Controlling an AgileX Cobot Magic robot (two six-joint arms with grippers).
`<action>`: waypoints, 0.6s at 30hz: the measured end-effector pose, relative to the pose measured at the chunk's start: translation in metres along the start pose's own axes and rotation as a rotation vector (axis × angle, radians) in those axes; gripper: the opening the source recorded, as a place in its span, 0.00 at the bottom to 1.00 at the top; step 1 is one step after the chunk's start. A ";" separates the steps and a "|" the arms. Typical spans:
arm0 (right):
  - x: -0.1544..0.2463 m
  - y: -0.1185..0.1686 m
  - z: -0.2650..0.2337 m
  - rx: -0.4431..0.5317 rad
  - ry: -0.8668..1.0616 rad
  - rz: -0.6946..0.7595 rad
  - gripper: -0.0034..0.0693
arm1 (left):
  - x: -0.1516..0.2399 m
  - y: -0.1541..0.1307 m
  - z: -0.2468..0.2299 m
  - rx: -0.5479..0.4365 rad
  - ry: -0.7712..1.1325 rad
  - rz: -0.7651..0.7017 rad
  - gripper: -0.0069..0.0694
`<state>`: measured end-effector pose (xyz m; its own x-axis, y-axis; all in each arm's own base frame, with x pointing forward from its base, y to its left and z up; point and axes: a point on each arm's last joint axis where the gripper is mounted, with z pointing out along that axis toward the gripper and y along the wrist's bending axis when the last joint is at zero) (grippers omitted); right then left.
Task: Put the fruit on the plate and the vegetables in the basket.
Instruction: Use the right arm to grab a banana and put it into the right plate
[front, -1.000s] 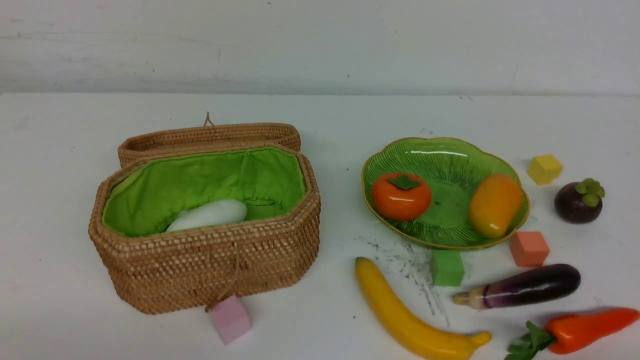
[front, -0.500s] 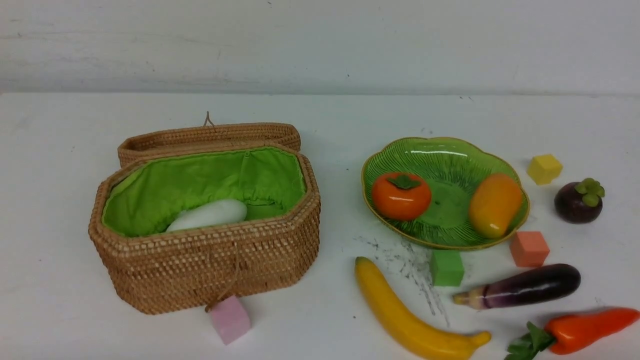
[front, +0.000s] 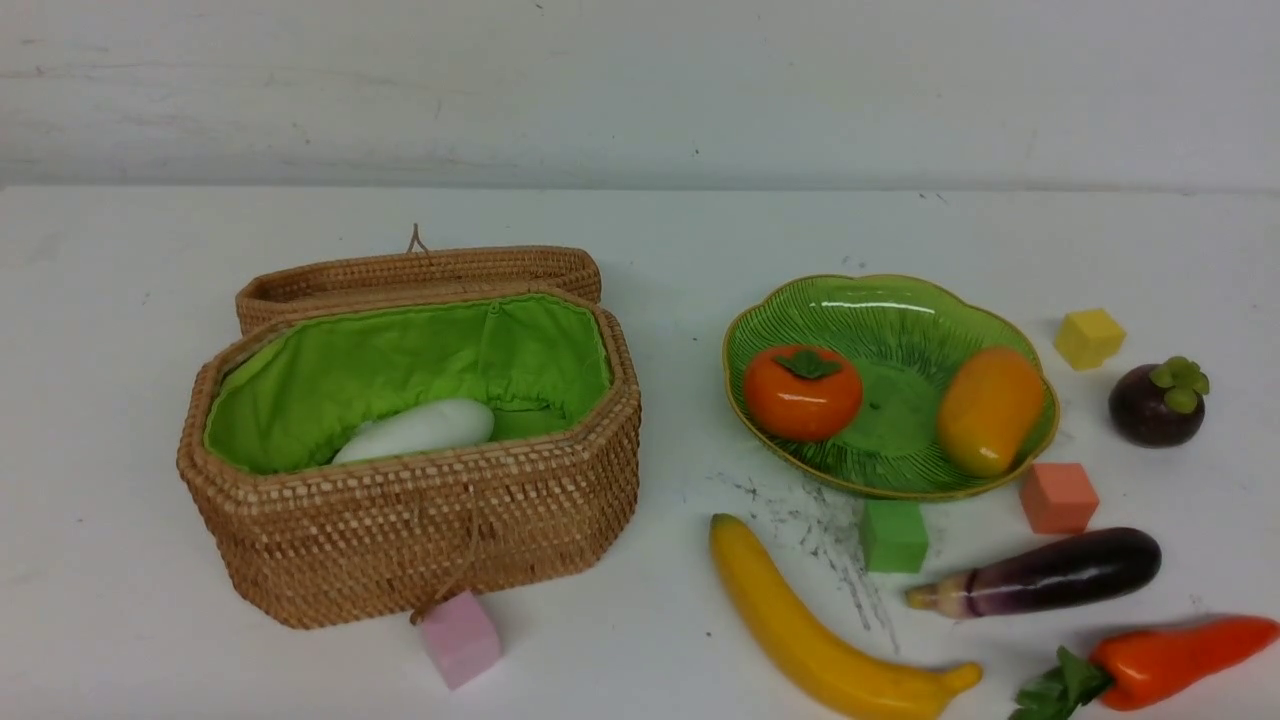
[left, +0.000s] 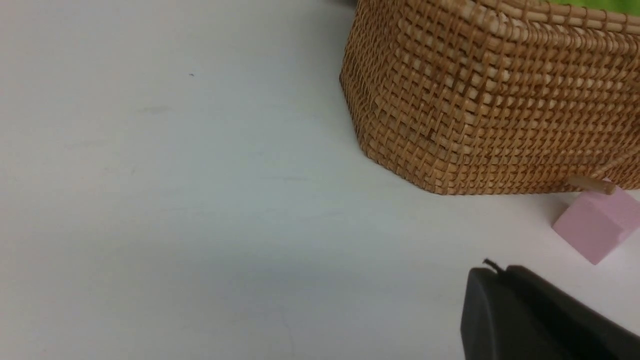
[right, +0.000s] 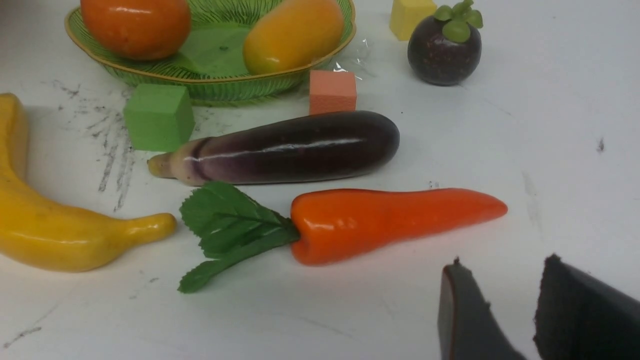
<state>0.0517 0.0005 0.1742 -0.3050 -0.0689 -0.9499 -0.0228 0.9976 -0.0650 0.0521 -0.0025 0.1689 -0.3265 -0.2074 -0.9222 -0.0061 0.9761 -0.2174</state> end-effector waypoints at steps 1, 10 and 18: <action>0.000 0.000 0.000 0.000 0.000 0.000 0.38 | 0.000 0.000 0.000 0.000 0.000 0.000 0.10; 0.000 0.000 0.000 0.002 -0.006 -0.004 0.38 | 0.000 0.000 0.000 0.000 0.000 0.000 0.11; -0.005 0.000 0.001 0.003 -0.087 0.018 0.38 | 0.000 0.000 0.000 0.001 0.000 -0.002 0.12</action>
<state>0.0543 0.0007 0.1789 -0.2211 -0.0507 -0.9739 -0.0154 0.9987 -0.0485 0.0521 -0.0026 0.1689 -0.3267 -0.2097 -0.9215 -0.0060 0.9755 -0.2199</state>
